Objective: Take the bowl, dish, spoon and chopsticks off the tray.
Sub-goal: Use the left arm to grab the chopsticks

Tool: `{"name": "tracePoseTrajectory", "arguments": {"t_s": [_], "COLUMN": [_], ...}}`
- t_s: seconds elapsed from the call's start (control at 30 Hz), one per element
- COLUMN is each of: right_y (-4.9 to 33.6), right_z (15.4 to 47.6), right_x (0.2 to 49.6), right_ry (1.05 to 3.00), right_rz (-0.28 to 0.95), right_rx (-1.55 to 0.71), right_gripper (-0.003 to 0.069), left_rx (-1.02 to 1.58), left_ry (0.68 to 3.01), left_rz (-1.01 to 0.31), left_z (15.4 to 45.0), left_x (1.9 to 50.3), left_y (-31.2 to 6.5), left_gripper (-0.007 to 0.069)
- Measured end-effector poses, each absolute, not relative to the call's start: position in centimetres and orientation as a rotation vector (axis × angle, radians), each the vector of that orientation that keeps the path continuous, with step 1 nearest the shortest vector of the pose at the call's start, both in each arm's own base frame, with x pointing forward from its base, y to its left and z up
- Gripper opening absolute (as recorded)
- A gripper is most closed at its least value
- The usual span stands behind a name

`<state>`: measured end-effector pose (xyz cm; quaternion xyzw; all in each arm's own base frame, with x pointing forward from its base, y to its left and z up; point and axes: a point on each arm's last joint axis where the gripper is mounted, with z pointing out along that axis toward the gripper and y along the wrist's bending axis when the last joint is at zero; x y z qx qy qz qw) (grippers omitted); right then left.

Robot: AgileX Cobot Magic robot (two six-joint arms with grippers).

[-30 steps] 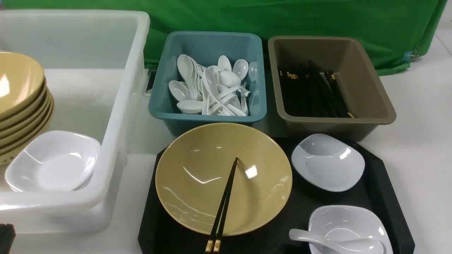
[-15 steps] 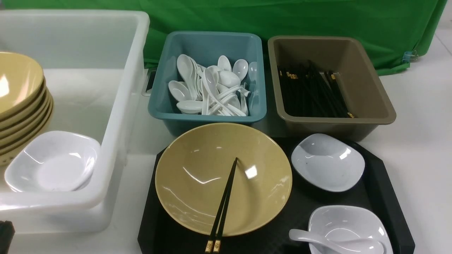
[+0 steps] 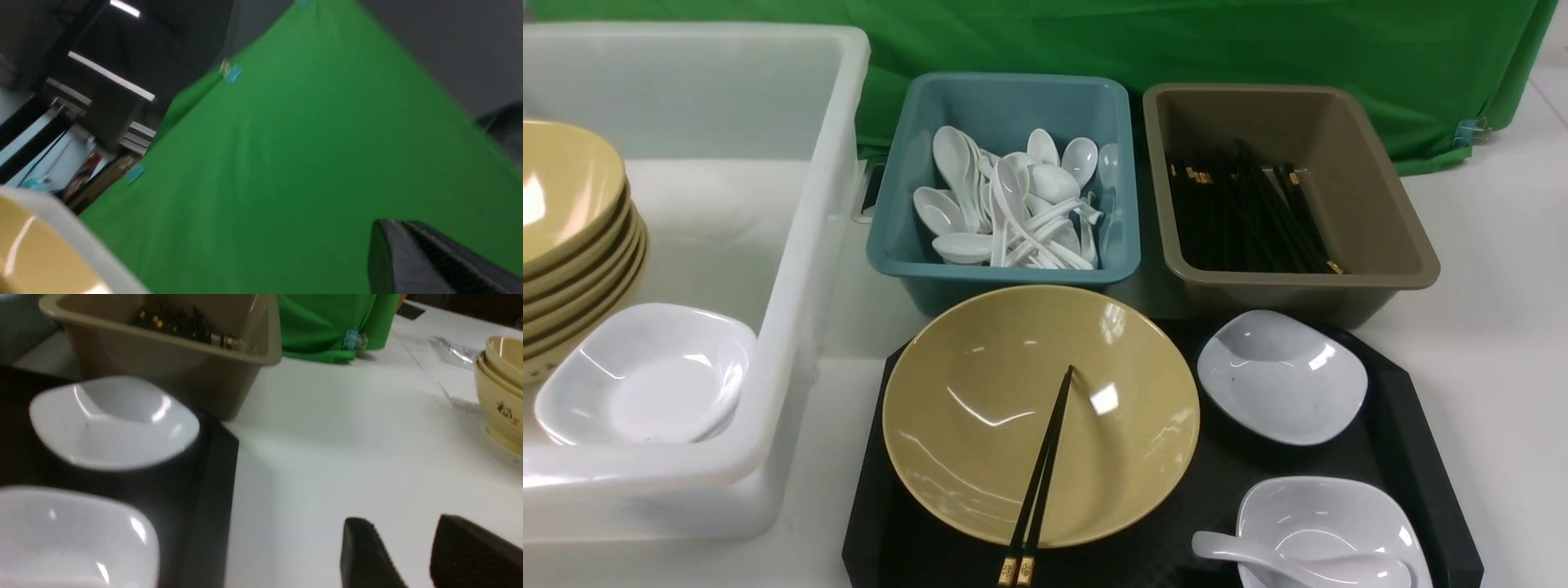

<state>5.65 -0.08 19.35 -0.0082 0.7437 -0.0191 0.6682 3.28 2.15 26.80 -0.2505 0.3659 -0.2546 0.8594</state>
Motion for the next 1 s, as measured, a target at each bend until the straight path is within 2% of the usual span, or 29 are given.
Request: {"name": "tracePoseTrajectory", "arguments": {"t_s": [0.03, 0.1, 0.17, 0.2, 0.23, 0.27, 0.37, 0.4, 0.43, 0.47, 0.57, 0.6, 0.63, 0.67, 0.8, 0.83, 0.93, 0.97, 1.0], "right_y": [0.0, 0.0, -0.3, -0.3, -0.5, -0.7, -0.9, -1.0, -1.0, -1.0, -0.8, -0.1, -0.1, 0.4, 2.1, 2.8, 5.6, 5.8, 8.0], "right_z": [19.7, 20.5, 21.4, 21.5, 22.2, 22.5, 23.2, 23.3, 23.3, 23.5, 23.6, 24.6, 24.8, 26.3, 30.7, 32.3, 34.2, 34.7, 35.2], "right_x": [5.7, 5.7, 5.6, 5.6, 5.5, 5.4, 5.2, 5.1, 5.1, 5.1, 5.1, 5.0, 5.0, 4.9, 6.2, 6.8, 9.3, 9.4, 11.2], "right_ry": [1.644, 1.532, 1.401, 1.388, 1.286, 1.228, 1.124, 1.108, 1.105, 1.09, 1.114, 1.233, 1.247, 1.35, 1.685, 1.755, 1.975, 1.976, 2.086], "right_rz": [0.015, 0.222, 0.399, 0.412, 0.535, 0.583, 0.633, 0.646, 0.65, 0.656, 0.669, 0.675, 0.673, 0.667, 0.655, 0.668, 0.665, 0.664, 0.63], "right_rx": [0.036, 0.238, 0.405, 0.417, 0.523, 0.559, 0.59, 0.598, 0.6, 0.602, 0.594, 0.527, 0.517, 0.446, 0.213, 0.124, -0.111, -0.134, -0.286], "right_gripper": [0.0242, 0.0242, 0.0242, 0.0242, 0.0242, 0.0242, 0.0242, 0.0242, 0.0242, 0.0239, 0.021, 0.0122, 0.0122, 0.0053, 0.0009, 0.0009, 0.0017, 0.0019, 0.0032], "left_rx": [-0.51, -0.466, -0.406, -0.407, -0.371, -0.359, -0.318, -0.297, -0.291, -0.222, -0.136, -0.065, -0.062, -0.02, 0.078, 0.113, 0.196, 0.199, 0.227], "left_ry": [0.749, 0.733, 0.798, 0.826, 0.951, 1.055, 1.45, 1.61, 1.662, 1.858, 2.087, 2.243, 2.267, 2.36, 2.446, 2.453, 2.446, 2.445, 2.44], "left_rz": [-0.556, -0.578, -0.581, -0.577, -0.556, -0.536, -0.437, -0.402, -0.395, -0.351, -0.34, -0.362, -0.366, -0.377, -0.37, -0.356, -0.322, -0.323, -0.336], "left_z": [27.8, 30.7, 34.8, 34.6, 37.7, 39.4, 43.6, 44.0, 43.8, 43.9, 43.0, 41.5, 41.1, 39.6, 37.7, 37.5, 37.5, 37.5, 37.5], "left_x": [3.0, 2.4, 1.8, 2.1, 2.6, 3.3, 6.6, 8.7, 9.0, 11.6, 14.4, 17.0, 17.6, 19.2, 20.8, 20.9, 20.8, 20.8, 20.7], "left_y": [2.0, 1.6, 1.0, 0.9, 0.4, 0.1, -0.5, -0.7, -0.8, -1.1, -1.6, -2.0, -2.0, -2.3, -3.4, -3.7, -4.6, -4.6, -5.1], "left_gripper": [0.0002, 0.0002, 0.0002, 0.0002, 0.0002, 0.0002, 0.0002, 0.0002, 0.0002, 0.0002, 0.0002, 0.0002, 0.0002, 0.0002, -0.0007, -0.0008, -0.0009, -0.0009, -0.001]}}
